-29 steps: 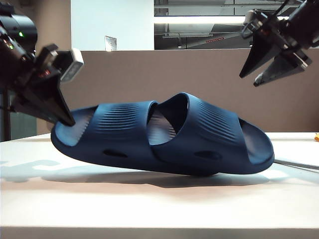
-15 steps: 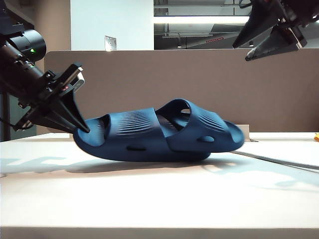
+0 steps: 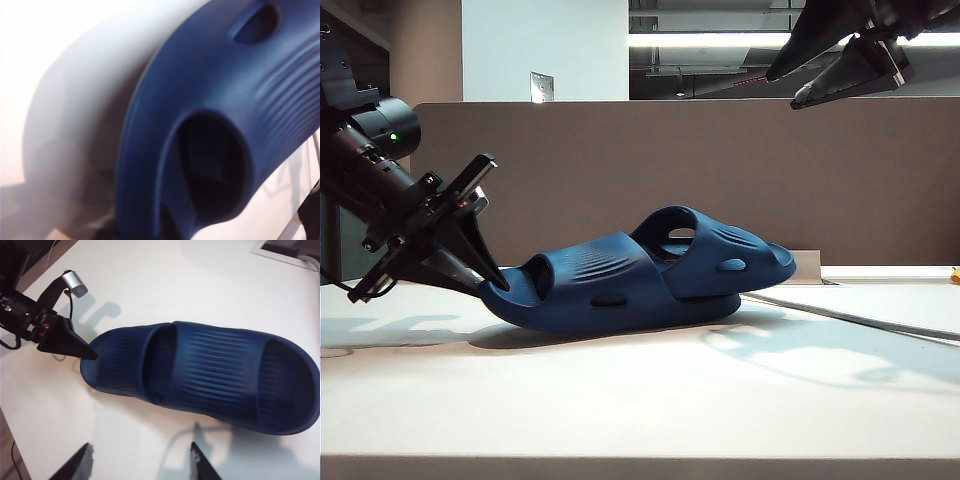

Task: Interlock the pair of blue slippers on the table with their fronts facing up.

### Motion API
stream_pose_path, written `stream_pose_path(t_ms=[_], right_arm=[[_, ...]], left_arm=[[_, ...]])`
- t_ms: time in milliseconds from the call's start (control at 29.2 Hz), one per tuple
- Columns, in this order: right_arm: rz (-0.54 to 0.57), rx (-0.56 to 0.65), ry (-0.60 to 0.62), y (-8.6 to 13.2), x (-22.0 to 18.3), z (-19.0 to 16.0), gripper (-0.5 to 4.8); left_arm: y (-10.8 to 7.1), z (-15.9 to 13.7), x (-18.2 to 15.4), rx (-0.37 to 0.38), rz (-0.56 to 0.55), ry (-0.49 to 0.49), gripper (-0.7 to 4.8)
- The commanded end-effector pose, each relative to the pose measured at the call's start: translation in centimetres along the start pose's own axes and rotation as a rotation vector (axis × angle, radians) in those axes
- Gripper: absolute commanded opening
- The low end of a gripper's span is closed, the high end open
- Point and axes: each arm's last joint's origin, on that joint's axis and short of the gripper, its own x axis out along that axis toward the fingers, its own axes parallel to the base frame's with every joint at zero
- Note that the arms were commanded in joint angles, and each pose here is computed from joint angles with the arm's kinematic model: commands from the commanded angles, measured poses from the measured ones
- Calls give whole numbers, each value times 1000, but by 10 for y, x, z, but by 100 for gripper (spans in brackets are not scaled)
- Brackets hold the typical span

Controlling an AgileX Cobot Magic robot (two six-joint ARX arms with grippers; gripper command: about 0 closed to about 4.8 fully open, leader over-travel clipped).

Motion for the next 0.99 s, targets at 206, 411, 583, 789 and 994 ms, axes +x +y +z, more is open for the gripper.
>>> stream_pose_path(t_ms=[206,411,583,789,994], right_arm=[[4,-14,-12,3,-2,2,243],[5,-12,-8,3,-2,2,243],[6,-5,3,3,-2,0,243],[5,-5,4,3,-2,0,243],[2,-9,5,3,-2,0,243]], left_arm=[[-2,1,-1,12,0,-3,104],[0,2,-1,27,48,-22,154],[1,2,-1,62,87,-30,157],[5,4,-6,56,112,-49,228],[8,4,-26,59,125,-76,229]])
